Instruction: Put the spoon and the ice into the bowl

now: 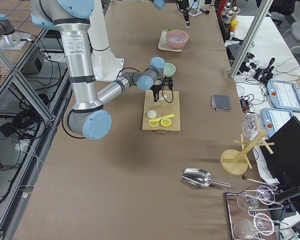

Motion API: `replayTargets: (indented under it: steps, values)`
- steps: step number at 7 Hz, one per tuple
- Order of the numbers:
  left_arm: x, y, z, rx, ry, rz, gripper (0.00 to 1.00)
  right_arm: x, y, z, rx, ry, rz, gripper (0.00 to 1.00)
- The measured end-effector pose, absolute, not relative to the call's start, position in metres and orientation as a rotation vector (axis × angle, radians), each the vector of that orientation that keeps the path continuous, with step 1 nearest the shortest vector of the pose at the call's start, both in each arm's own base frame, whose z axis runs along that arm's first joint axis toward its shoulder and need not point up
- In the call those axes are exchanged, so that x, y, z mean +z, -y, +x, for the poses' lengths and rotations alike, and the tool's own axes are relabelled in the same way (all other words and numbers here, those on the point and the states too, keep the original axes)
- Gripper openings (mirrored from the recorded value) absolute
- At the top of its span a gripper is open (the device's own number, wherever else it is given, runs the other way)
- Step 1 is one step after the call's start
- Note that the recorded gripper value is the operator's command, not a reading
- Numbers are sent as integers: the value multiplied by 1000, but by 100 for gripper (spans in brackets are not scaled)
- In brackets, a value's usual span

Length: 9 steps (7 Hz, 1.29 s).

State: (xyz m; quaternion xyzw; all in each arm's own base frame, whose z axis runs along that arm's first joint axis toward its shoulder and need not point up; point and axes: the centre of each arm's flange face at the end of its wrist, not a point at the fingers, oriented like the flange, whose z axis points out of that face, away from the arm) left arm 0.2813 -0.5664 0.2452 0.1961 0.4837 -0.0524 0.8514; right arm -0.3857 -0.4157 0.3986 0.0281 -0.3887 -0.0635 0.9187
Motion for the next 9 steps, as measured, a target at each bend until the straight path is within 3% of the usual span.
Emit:
replayTargets:
  steps: [2, 5, 9]
  values:
    - [210, 543, 337, -119, -1077, 374, 0, 363, 433, -365, -103, 875, 53, 0]
    - [140, 459, 474, -163, -1165, 329, 0, 302, 451, -372, -25, 915, 37, 0]
    - [158, 428, 568, -211, -1135, 388, 0, 265, 452, -399, 14, 936, 36, 0]
